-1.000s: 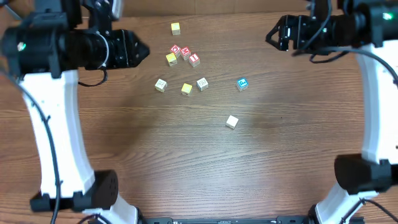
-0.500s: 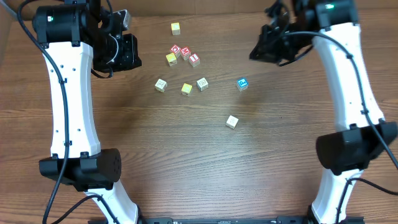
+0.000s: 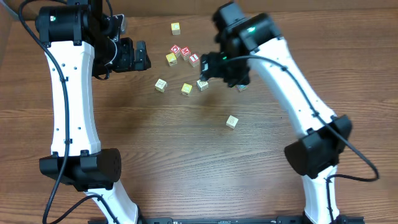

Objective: Flip 5 blocks

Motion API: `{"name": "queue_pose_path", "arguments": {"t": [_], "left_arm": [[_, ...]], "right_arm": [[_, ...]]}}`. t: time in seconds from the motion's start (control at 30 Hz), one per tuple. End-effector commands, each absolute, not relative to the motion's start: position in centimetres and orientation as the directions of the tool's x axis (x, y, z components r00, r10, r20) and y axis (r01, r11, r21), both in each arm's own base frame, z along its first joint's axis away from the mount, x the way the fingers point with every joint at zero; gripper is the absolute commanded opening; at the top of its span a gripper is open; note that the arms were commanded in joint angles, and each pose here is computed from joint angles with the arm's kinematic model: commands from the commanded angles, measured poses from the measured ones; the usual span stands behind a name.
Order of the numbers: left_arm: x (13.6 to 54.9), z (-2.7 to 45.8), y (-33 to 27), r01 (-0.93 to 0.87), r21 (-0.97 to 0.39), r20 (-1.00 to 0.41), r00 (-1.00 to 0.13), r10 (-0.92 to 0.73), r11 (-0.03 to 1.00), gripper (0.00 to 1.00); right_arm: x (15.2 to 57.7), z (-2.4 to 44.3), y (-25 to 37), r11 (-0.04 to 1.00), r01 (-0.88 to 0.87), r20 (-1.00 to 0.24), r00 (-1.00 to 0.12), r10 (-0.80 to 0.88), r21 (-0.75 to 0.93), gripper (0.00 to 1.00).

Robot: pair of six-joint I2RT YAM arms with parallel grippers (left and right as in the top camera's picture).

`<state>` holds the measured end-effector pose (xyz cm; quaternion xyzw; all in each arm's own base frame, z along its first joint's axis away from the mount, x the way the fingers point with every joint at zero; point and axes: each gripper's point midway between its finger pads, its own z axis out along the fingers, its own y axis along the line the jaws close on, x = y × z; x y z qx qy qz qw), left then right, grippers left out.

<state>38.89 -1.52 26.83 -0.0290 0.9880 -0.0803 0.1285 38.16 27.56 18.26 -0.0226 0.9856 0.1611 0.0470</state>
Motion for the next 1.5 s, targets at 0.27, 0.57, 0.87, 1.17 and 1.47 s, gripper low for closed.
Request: {"name": "queue_pose_path", "arguments": {"t": [0.27,0.57,0.87,1.17,1.47], "left_arm": [[39.0,26.2,-1.1,-0.033,-0.125,-0.236,-0.97,-0.062,0.992,1.0],[39.0,26.2,-1.1,-0.033,-0.125,-0.236,-0.97,-0.062,0.992,1.0],[39.0,26.2,-1.1,-0.033,-0.125,-0.236,-0.97,-0.062,0.992,1.0],[39.0,26.2,-1.1,-0.032,-0.125,-0.236,-0.97,-0.061,0.992,1.0],[38.9,26.2,-1.1,-0.033,-0.125,-0.235,-0.97,-0.062,0.992,1.0]], "right_arm": [[40.1,11.8,31.2,0.989,-0.109,-0.221,-0.971,-0.085,0.096,0.91],[42.2,8.3,32.4,0.99,-0.11,-0.255,-0.963,-0.085,0.084,0.91],[44.3,4.8,33.7,0.99,-0.109,-0.293,-0.953,-0.078,0.092,0.91],[43.7,0.9,34.9,0.984,-0.122,-0.227,-0.97,-0.092,0.126,0.71],[43.7,-0.8,34.9,0.986,-0.12,-0.213,-0.973,-0.093,0.118,0.56]]}}
